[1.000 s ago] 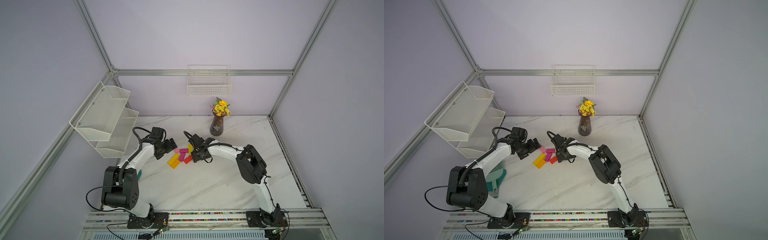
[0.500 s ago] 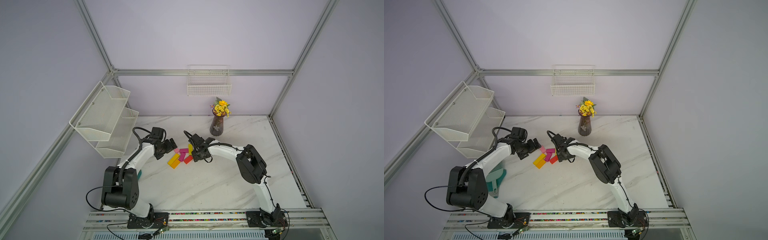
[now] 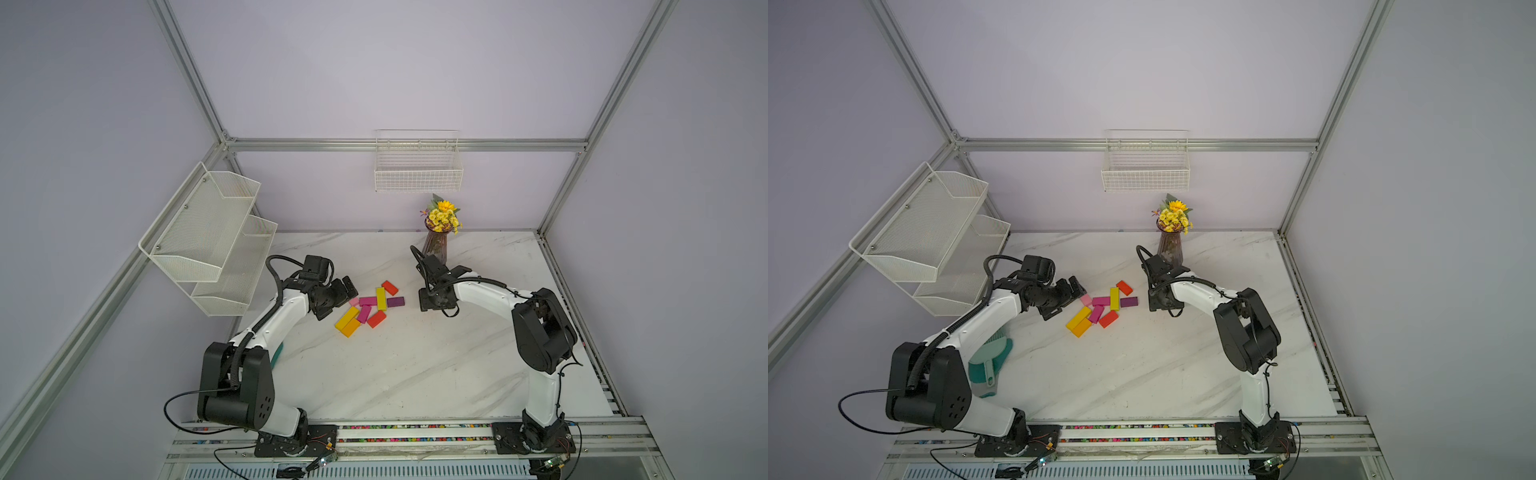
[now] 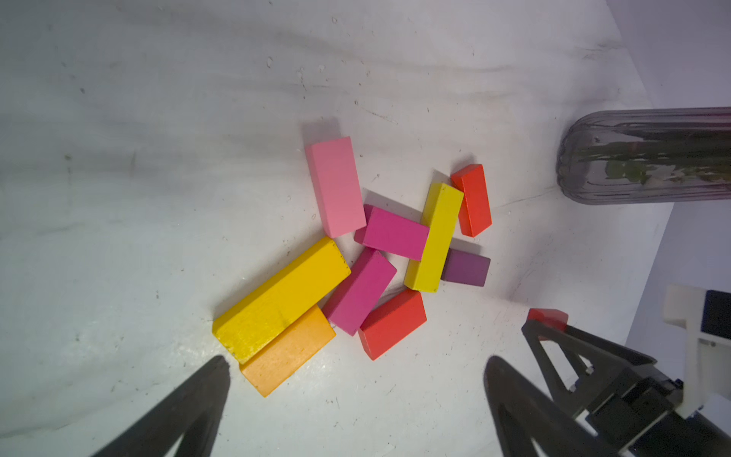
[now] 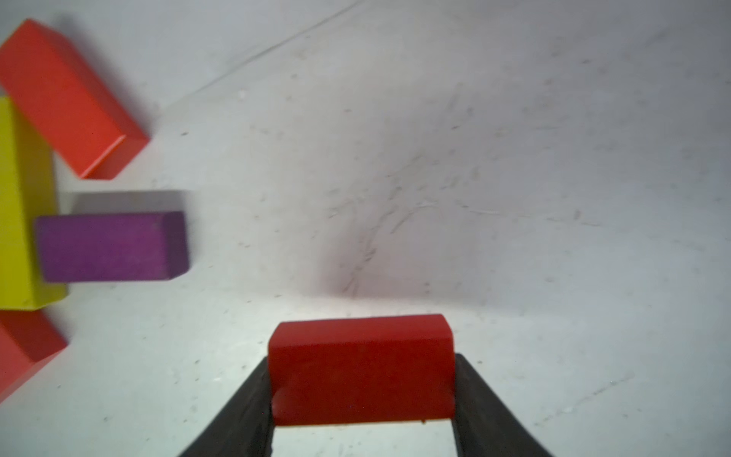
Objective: Assemble the letter c with building blocks
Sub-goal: Place the building block at the center of the board.
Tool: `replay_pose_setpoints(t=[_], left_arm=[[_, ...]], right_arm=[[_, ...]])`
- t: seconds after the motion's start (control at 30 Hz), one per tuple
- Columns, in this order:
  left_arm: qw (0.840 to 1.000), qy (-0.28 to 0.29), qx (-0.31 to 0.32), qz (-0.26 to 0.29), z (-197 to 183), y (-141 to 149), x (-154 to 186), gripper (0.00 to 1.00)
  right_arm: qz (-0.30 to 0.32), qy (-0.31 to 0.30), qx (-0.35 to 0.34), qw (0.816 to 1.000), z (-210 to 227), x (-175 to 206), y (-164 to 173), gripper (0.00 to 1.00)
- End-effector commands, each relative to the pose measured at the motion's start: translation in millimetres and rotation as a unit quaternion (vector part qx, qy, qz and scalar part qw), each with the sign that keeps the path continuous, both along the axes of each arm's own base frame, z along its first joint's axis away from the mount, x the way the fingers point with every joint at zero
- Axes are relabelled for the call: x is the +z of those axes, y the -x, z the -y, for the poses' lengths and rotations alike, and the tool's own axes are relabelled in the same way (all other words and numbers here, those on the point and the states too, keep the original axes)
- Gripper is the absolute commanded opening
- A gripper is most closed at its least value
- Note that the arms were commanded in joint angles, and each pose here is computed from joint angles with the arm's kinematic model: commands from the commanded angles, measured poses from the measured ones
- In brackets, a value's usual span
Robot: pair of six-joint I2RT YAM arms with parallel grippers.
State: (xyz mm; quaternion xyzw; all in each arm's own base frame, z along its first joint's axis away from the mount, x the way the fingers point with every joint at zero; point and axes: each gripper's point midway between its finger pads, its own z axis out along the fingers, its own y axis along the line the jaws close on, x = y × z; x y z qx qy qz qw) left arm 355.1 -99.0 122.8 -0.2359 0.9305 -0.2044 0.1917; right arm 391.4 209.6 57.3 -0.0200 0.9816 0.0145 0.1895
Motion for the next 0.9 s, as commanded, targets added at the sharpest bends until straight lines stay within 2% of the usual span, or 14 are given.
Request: replay_pose_setpoints(t=[0.0, 0.27, 0.67, 0.87], left_arm=[[1.0, 0.018, -0.005, 0.01, 17, 4, 8, 1.0], [1.0, 0.022, -0.013, 0.004, 33, 11, 6, 1.0], [1.0, 0.021, -0.011, 0.004, 35, 13, 5, 1.0], [1.0, 0.021, -0.012, 0.003, 36, 13, 4, 1.0]], right_arm=[[0.012, 0.009, -0.023, 1.0, 13, 1, -3, 0.51], [0.007, 0.023, -0.04, 0.999, 32, -11, -4, 0.51], [-0.005, 0.021, -0.067, 0.998, 39, -27, 2, 0.52], [-0.011, 0.019, -0.071, 0.997, 40, -32, 7, 0.57]])
